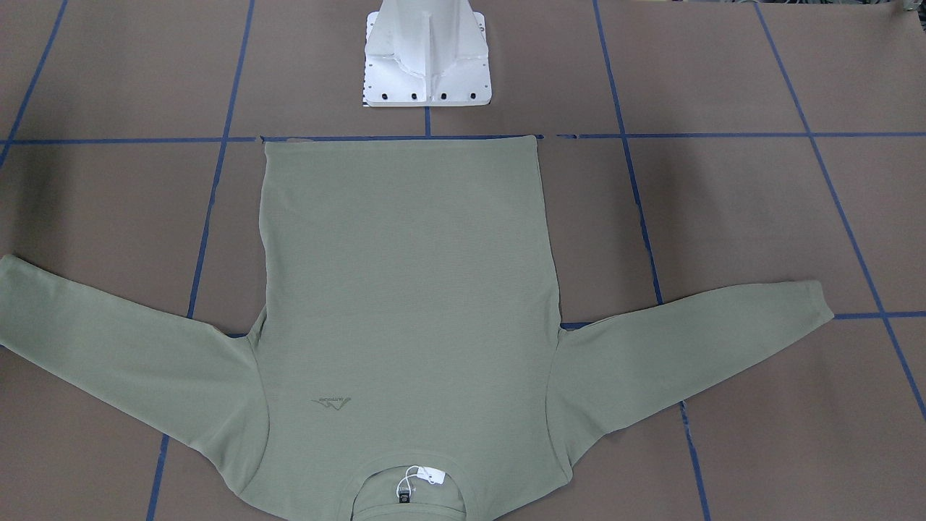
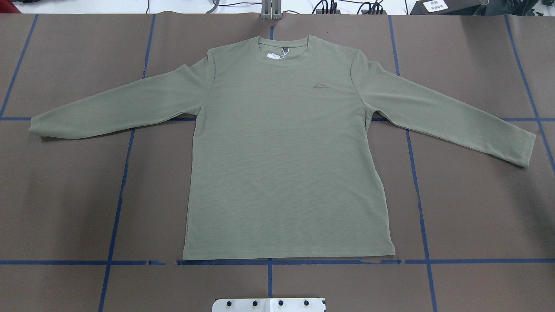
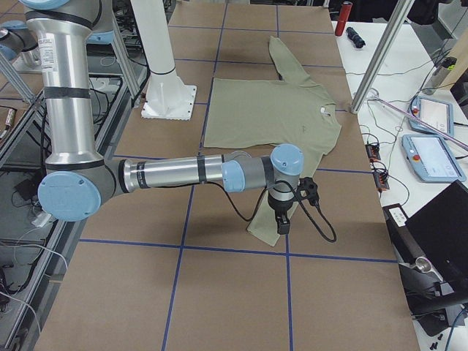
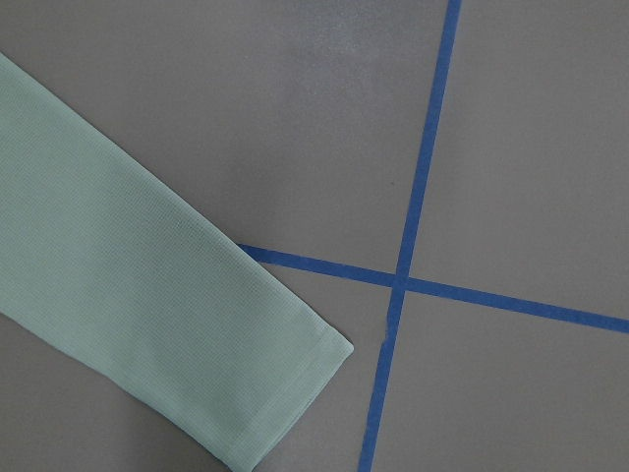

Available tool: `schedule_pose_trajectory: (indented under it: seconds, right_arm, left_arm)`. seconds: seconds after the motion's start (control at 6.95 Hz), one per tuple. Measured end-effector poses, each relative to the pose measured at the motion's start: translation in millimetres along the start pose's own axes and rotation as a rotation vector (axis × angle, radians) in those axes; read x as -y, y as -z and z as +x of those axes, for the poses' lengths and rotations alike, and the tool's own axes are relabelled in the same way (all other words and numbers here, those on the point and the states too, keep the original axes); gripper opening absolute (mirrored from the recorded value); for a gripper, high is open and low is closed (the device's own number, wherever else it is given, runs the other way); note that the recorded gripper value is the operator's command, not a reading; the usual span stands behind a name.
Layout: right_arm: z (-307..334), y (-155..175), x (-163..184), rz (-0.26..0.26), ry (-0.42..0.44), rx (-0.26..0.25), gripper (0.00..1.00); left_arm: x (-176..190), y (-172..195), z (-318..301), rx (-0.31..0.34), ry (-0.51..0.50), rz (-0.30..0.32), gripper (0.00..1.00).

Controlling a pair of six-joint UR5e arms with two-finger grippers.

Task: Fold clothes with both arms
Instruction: 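Move the right gripper to the cuff of the sleeve nearest it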

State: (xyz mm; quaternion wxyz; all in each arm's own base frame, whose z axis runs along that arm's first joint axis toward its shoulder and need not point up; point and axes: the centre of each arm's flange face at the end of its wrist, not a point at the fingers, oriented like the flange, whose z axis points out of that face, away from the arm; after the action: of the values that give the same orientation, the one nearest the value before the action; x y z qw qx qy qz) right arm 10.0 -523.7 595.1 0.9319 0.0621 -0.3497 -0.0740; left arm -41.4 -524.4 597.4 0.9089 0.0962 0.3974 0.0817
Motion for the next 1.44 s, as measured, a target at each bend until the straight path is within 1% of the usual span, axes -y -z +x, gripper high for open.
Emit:
schedule_pose_trajectory:
  seconds: [0.29, 0.58, 0.86, 1.01, 1.15, 1.3, 1.44]
  right_arm:
    - [-0.8, 0.8, 0.3, 0.002, 0.002, 0.001, 1.00]
    - [-0.2, -0.5, -1.1, 0.002, 0.003, 0.007, 1.00]
    - [6.5, -14.5, -8.9, 0.017, 0.019, 0.029, 1.00]
    - [15.0, -32.7, -12.9, 0.022, 0.028, 0.058, 1.00]
    - [28.7, -59.4, -16.9, 0.022, 0.026, 0.077, 0.99]
    - [31.9, -87.7, -12.7, 0.025, -0.015, 0.089, 0.98]
    - [18.9, -117.3, 1.7, 0.028, -0.099, 0.090, 0.95]
  left_arm:
    - [-7.0, 0.3, -2.5, 0.002, -0.050, 0.027, 1.00]
    - [-11.5, -1.5, -5.9, 0.004, -0.064, 0.034, 1.00]
    - [-10.9, -1.2, -6.3, 0.009, -0.065, 0.036, 1.00]
    - [-9.8, -1.6, -6.9, 0.011, -0.065, 0.036, 1.00]
    - [-9.0, -1.2, -6.4, 0.012, -0.067, 0.037, 1.00]
    - [-8.7, -0.6, -5.7, 0.012, -0.069, 0.038, 1.00]
    - [-8.2, 0.0, -5.0, 0.011, -0.071, 0.040, 1.00]
